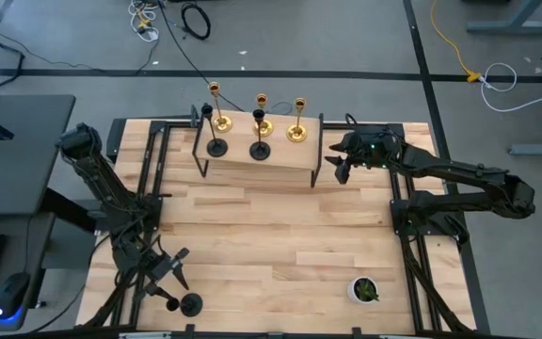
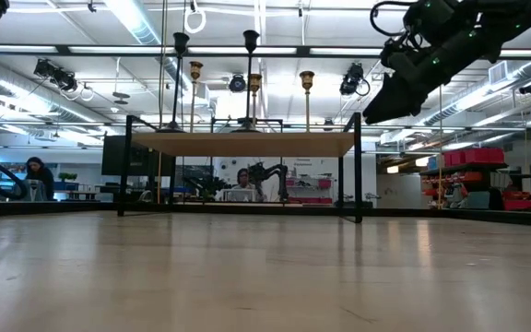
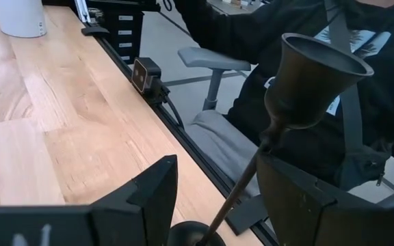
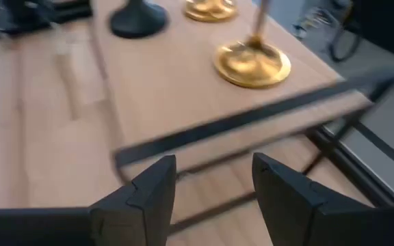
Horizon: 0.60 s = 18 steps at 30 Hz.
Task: Pick & Place candle stick holders
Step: Put the black candle holder aligned with the other black candle holders on the shelf
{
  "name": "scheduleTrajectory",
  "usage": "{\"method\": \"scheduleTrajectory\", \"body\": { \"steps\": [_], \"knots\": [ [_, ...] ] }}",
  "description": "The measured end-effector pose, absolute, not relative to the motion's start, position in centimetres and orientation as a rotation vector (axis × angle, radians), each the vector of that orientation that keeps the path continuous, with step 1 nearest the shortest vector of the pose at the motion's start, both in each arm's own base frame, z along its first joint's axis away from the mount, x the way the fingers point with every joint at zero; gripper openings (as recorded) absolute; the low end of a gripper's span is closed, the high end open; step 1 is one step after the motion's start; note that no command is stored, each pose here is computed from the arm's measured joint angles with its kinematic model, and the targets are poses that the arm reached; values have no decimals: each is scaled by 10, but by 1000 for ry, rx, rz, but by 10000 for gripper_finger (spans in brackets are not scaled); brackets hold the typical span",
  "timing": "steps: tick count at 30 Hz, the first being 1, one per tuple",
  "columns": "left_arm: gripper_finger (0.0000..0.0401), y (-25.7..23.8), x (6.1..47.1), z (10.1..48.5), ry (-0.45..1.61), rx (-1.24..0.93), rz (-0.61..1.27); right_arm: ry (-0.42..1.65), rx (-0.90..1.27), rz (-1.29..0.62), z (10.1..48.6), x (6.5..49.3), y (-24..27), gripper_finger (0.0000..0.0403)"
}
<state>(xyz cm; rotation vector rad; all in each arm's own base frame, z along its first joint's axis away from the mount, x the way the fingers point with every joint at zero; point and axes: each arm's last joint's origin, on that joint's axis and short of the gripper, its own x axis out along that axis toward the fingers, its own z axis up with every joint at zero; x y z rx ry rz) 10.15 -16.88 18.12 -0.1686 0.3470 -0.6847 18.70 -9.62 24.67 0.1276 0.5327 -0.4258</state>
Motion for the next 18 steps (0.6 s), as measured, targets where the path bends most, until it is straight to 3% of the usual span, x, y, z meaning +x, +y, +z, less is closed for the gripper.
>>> {"method": "scheduleTrajectory", "body": {
  "steps": [18],
  "knots": [
    [202,-170,100,180,365,-151,-741,598,172,-428,241,183,-94,194]
  ]
}}
